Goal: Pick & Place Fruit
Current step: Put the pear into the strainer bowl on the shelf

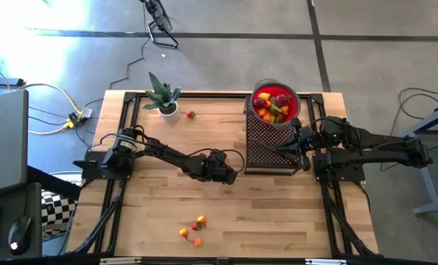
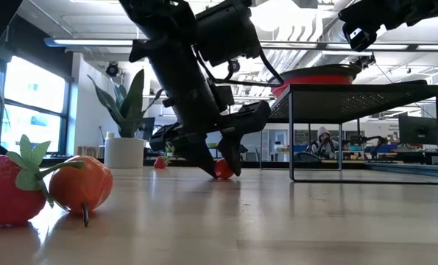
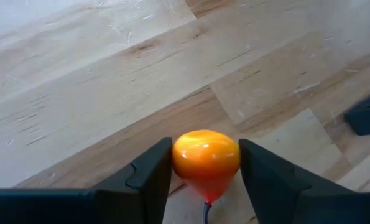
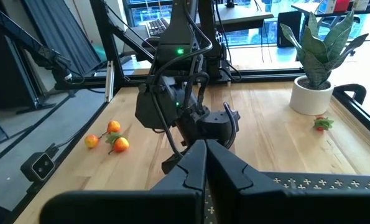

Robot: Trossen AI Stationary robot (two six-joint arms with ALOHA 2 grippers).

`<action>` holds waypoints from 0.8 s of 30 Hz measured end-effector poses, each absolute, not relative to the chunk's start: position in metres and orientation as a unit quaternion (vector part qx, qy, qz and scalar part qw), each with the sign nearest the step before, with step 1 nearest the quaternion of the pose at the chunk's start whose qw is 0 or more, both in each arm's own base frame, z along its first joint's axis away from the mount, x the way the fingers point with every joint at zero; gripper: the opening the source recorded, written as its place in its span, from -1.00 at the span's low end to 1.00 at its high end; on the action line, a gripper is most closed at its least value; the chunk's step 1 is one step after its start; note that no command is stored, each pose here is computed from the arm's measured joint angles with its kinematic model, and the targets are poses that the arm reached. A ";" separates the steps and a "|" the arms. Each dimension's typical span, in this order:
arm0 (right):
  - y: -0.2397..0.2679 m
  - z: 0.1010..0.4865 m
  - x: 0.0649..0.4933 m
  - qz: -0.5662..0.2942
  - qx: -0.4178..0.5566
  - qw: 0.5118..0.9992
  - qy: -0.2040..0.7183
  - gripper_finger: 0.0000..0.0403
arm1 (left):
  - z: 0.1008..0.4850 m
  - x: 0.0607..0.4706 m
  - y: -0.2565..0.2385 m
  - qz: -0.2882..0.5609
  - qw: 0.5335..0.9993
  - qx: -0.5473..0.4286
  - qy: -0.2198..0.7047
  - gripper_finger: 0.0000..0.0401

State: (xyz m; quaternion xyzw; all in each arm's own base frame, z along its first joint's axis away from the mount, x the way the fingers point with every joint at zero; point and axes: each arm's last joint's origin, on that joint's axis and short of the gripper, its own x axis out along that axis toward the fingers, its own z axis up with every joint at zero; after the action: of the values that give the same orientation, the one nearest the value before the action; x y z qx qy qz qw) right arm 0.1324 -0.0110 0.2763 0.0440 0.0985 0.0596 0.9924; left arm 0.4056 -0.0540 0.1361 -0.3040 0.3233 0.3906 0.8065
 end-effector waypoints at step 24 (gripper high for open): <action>-0.011 0.276 0.132 0.060 0.044 0.992 0.098 -0.98 | 0.138 0.404 -0.055 0.379 0.809 -0.295 0.339 -0.21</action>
State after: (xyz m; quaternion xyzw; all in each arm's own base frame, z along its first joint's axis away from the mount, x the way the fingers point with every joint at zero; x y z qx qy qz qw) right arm 0.1324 -0.0109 0.2764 0.0440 0.0984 0.0598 0.9924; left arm 0.4041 -0.0548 0.1383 -0.2951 0.3393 0.3787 0.8089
